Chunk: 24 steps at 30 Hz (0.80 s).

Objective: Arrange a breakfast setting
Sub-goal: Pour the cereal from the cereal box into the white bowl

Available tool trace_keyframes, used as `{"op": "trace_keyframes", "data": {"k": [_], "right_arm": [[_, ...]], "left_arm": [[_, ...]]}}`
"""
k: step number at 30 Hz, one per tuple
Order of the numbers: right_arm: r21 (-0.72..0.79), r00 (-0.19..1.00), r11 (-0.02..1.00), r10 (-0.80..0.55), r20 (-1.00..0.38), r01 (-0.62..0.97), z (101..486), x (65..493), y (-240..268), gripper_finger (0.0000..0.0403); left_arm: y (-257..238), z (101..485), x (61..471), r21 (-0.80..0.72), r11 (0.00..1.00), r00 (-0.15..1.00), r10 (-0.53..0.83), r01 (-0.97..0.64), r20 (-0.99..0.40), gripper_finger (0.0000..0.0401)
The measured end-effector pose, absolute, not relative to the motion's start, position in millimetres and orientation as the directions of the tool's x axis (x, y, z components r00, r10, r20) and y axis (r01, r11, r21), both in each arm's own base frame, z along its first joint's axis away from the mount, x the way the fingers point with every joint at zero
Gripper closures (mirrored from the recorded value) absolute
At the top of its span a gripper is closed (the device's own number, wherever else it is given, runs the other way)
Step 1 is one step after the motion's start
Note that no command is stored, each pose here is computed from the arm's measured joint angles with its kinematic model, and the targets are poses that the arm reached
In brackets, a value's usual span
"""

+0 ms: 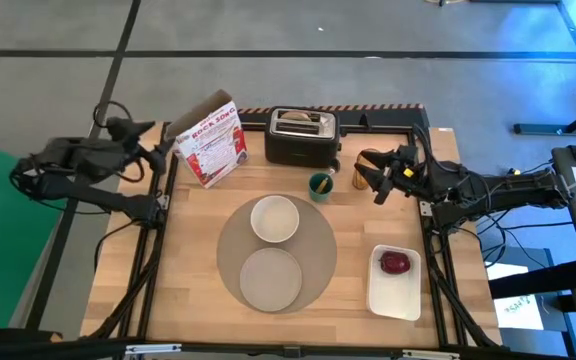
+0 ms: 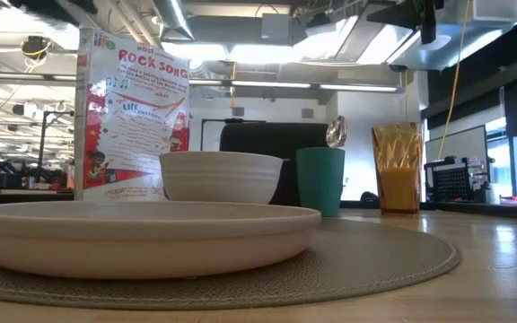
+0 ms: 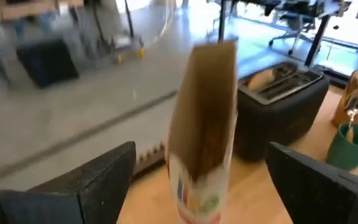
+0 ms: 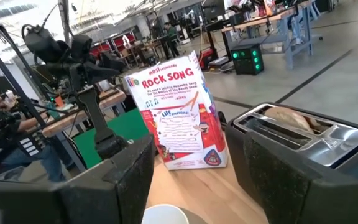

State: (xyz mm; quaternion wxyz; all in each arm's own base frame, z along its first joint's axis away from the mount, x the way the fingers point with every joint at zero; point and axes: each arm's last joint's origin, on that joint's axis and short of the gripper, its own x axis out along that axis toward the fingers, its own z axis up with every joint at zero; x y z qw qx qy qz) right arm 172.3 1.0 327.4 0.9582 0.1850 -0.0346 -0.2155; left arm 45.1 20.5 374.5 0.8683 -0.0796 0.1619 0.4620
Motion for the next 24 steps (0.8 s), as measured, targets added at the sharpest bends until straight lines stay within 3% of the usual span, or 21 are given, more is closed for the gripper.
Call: {"op": "trace_keyframes", "data": {"k": [3,14,24], "right_arm": [[0.368,0.905,0.839,-0.426,-0.017,0.401,327,172,1,0.0165],[0.365,0.916,0.850,-0.401,-0.019,0.379,327,173,2,0.0165],[0.363,0.929,0.863,-0.370,-0.017,0.351,327,173,3,0.0165]], "left_arm": [[20,355,48,-0.026,0.534,0.493,0.759,-0.845,-0.425,0.0039],[19,282,74,0.105,0.478,0.372,0.787,-0.872,-0.492,0.0032],[29,286,85,0.060,0.442,0.371,0.811,-0.895,-0.453,0.0099]]}}
